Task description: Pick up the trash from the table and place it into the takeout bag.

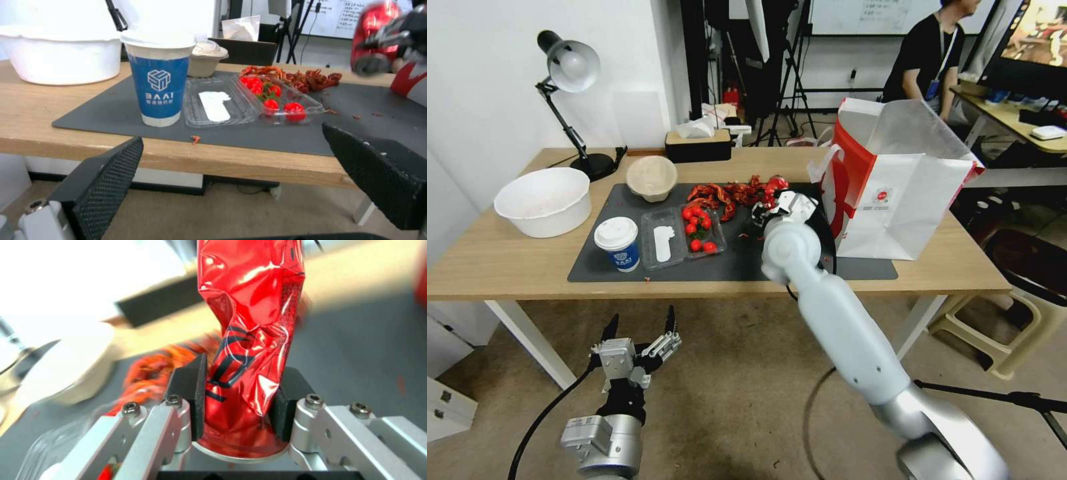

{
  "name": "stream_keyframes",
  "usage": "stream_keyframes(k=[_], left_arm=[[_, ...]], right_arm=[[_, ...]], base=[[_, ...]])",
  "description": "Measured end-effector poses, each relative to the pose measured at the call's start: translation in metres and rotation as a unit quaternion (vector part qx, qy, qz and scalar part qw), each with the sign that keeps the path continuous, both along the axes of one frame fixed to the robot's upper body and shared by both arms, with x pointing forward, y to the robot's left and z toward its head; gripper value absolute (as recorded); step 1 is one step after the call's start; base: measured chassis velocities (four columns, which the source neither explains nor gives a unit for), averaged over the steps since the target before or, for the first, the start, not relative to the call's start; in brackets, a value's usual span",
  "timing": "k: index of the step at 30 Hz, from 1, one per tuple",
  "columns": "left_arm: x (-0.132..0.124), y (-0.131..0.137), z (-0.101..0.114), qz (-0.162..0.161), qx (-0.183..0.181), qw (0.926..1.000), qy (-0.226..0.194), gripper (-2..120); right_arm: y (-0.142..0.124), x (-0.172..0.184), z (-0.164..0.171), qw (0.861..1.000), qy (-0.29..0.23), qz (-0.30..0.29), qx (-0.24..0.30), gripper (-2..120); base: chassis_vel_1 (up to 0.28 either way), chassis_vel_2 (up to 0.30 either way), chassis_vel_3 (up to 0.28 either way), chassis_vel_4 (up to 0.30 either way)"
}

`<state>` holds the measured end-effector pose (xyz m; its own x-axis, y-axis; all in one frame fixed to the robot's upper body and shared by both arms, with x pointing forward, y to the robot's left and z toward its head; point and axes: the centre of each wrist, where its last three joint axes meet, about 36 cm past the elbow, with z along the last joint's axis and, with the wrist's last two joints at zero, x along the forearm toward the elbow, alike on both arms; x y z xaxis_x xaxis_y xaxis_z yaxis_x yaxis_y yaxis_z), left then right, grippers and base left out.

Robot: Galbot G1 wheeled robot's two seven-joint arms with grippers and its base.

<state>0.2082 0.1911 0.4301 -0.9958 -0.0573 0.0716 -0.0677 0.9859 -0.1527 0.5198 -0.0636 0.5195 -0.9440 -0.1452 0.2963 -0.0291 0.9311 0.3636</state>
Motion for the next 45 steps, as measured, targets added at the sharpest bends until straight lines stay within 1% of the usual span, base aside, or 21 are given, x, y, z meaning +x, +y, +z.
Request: stream_keyframes(k=[2, 3, 5, 6, 8, 9, 12, 14, 16, 17, 19, 22, 24, 27, 32, 34, 36, 40, 43, 44, 45], left_arm=[[0.0, 0.0, 0.0, 0.001, 0.0, 1.0, 0.0, 100], [-0.001, 0.001, 0.0, 0.003, 0.001, 1.0, -0.001, 100], [-0.002, 0.0, 0.0, 0.005, 0.0, 1.0, -0.001, 100], [-0.002, 0.0, 0.0, 0.005, 0.0, 1.0, -0.001, 100], [-0.002, 0.0, 0.0, 0.006, 0.0, 1.0, -0.002, 100], [-0.002, 0.0, 0.0, 0.006, 0.0, 1.0, -0.002, 100], [-0.002, 0.0, 0.003, 0.007, 0.0, 1.0, -0.005, 100], [-0.002, 0.0, 0.003, 0.007, 0.0, 1.0, -0.006, 100], [-0.002, 0.0, 0.004, 0.008, -0.001, 0.9999, -0.007, 100], [-0.002, 0.0, 0.004, 0.008, -0.001, 0.9999, -0.007, 100], [-0.002, -0.001, 0.004, 0.009, -0.002, 0.9999, -0.008, 100], [-0.002, -0.002, 0.004, 0.007, -0.003, 0.9999, -0.008, 100], [-0.002, -0.003, 0.003, 0.002, 0.0, 1.0, -0.007, 100], [-0.003, -0.004, 0.001, -0.001, 0.003, 1.0, -0.004, 100], [-0.004, -0.003, 0.005, -0.013, 0.009, 0.9998, -0.009, 100], [-0.004, -0.003, 0.005, -0.013, 0.009, 0.9998, -0.01, 100], [-0.005, -0.001, 0.006, -0.016, 0.014, 0.9997, -0.009, 100], [-0.005, 0.0, 0.006, -0.016, 0.015, 0.9997, -0.009, 100], [-0.005, 0.0, 0.006, -0.016, 0.015, 0.9997, -0.009, 100], [-0.005, 0.0, 0.009, -0.016, 0.015, 0.9997, -0.012, 100], [-0.005, 0.0, 0.009, -0.016, 0.015, 0.9997, -0.012, 100]], right_arm=[[-0.003, -0.006, -0.001, 0.999, -0.026, 0.022, -0.021, 26], [-0.017, -0.019, -0.003, 0.986, -0.122, 0.068, -0.096, 26], [-0.034, -0.021, -0.001, 0.96, -0.217, 0.078, -0.161, 26], [-0.034, -0.021, -0.001, 0.96, -0.217, 0.078, -0.161, 26], [-0.056, -0.019, 0.021, 0.935, -0.288, 0.06, -0.199, 26], [-0.056, -0.019, 0.021, 0.935, -0.288, 0.06, -0.199, 26], [-0.091, -0.016, 0.064, 0.914, -0.339, 0.014, -0.22, 26], [-0.096, -0.017, 0.07, 0.912, -0.343, 0.008, -0.224, 26], [-0.129, -0.022, 0.11, 0.919, -0.321, -0.028, -0.226, 26], [-0.129, -0.022, 0.11, 0.919, -0.321, -0.028, -0.226, 26], [-0.154, -0.023, 0.129, 0.923, -0.299, -0.048, -0.238, 26], [-0.174, -0.021, 0.134, 0.922, -0.284, -0.057, -0.258, 26], [-0.196, -0.019, 0.128, 0.925, -0.248, -0.059, -0.281, 26], [-0.207, -0.016, 0.122, 0.93, -0.221, -0.069, -0.284, 31], [-0.213, -0.014, 0.117, 0.937, -0.193, -0.083, -0.277, 51], [-0.213, -0.014, 0.117, 0.938, -0.192, -0.084, -0.278, 52], [-0.211, -0.014, 0.115, 0.939, -0.188, -0.083, -0.274, 65], [-0.208, -0.016, 0.113, 0.941, -0.188, -0.08, -0.271, 76], [-0.208, -0.016, 0.113, 0.941, -0.188, -0.08, -0.271, 76], [-0.205, -0.021, 0.111, 0.942, -0.19, -0.074, -0.267, 88], [-0.204, -0.021, 0.111, 0.942, -0.191, -0.073, -0.266, 88]], base=[[0.0, 0.0, 0.0, 0.0], [0.0, 0.0, 0.0, 0.0], [0.0, 0.0, 0.0, 0.0], [0.0, 0.0, 0.0, 0.0], [0.0, 0.0, 0.0, 0.0], [0.0, 0.0, 0.0, 0.0], [0.0, 0.0, 0.0, 0.0], [0.0, 0.0, 0.0, 0.0], [0.0, 0.0, 0.0, 0.0], [0.0, 0.0, 0.0, 0.0], [0.0, 0.0, 0.0, 0.0], [0.0, 0.0, 0.0, 0.0], [0.0, 0.0, 0.0, 0.0], [0.0, 0.0, 0.0, 0.0], [0.0, 0.0, 0.0, 0.0], [0.0, 0.0, 0.0, 0.0], [0.0, 0.0, 0.0, 0.0], [0.0, 0.0, 0.0, 0.0], [0.0, 0.0, 0.0, 0.0], [0.0, 0.0, 0.0, 0.0], [0.0, 0.0, 0.0, 0.0]])
